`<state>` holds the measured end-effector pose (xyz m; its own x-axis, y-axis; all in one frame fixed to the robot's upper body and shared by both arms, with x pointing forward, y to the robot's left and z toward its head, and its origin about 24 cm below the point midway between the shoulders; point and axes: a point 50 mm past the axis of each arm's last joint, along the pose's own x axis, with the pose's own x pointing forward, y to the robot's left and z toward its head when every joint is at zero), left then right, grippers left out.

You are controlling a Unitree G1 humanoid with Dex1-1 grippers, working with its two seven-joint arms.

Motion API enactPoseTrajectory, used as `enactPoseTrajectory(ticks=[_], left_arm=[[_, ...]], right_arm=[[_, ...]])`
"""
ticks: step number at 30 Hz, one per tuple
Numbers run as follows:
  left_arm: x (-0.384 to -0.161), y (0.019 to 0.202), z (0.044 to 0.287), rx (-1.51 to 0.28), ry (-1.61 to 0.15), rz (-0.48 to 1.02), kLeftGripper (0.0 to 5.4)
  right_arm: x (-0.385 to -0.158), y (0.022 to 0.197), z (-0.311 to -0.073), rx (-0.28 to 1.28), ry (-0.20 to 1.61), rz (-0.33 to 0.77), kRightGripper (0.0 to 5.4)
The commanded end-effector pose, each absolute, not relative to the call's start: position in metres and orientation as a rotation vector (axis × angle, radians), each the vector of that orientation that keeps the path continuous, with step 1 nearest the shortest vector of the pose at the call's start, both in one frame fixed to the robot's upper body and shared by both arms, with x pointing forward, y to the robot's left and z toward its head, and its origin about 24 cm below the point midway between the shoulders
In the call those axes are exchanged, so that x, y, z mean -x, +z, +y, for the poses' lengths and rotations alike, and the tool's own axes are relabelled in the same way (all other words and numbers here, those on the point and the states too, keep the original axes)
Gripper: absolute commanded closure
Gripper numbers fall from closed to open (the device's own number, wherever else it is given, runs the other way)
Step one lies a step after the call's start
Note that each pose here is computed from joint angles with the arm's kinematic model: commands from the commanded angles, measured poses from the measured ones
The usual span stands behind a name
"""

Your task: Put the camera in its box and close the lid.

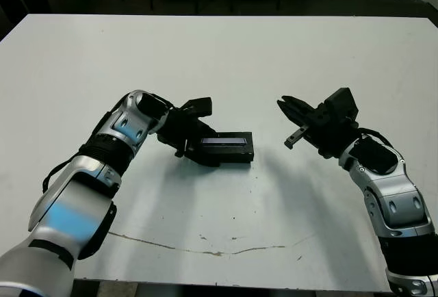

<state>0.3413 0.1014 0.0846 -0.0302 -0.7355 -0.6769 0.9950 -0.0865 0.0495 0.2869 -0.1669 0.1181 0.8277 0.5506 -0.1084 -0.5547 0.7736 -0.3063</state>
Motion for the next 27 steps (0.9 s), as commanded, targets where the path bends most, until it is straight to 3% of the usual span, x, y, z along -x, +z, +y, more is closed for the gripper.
enactPoseTrajectory(ticks=[1,7,13,20,27], left_arm=[[-0.328,0.065,0.083,-0.659,-1.624,0.563,2.21],[-0.326,0.058,0.102,-0.678,-1.607,0.516,1.13],[-0.326,0.054,0.122,-0.586,-1.572,0.548,0.06],[-0.323,0.059,0.15,-0.584,-1.51,0.491,0.01],[-0.312,0.078,0.188,-0.56,-1.402,0.462,0.01]], right_arm=[[-0.285,0.113,-0.169,0.335,0.595,0.044,5.4],[-0.284,0.113,-0.169,0.347,0.591,0.04,5.4],[-0.284,0.113,-0.169,0.343,0.588,0.046,5.4],[-0.284,0.112,-0.168,0.326,0.592,0.045,5.4],[-0.284,0.112,-0.168,0.331,0.593,0.041,5.4]])
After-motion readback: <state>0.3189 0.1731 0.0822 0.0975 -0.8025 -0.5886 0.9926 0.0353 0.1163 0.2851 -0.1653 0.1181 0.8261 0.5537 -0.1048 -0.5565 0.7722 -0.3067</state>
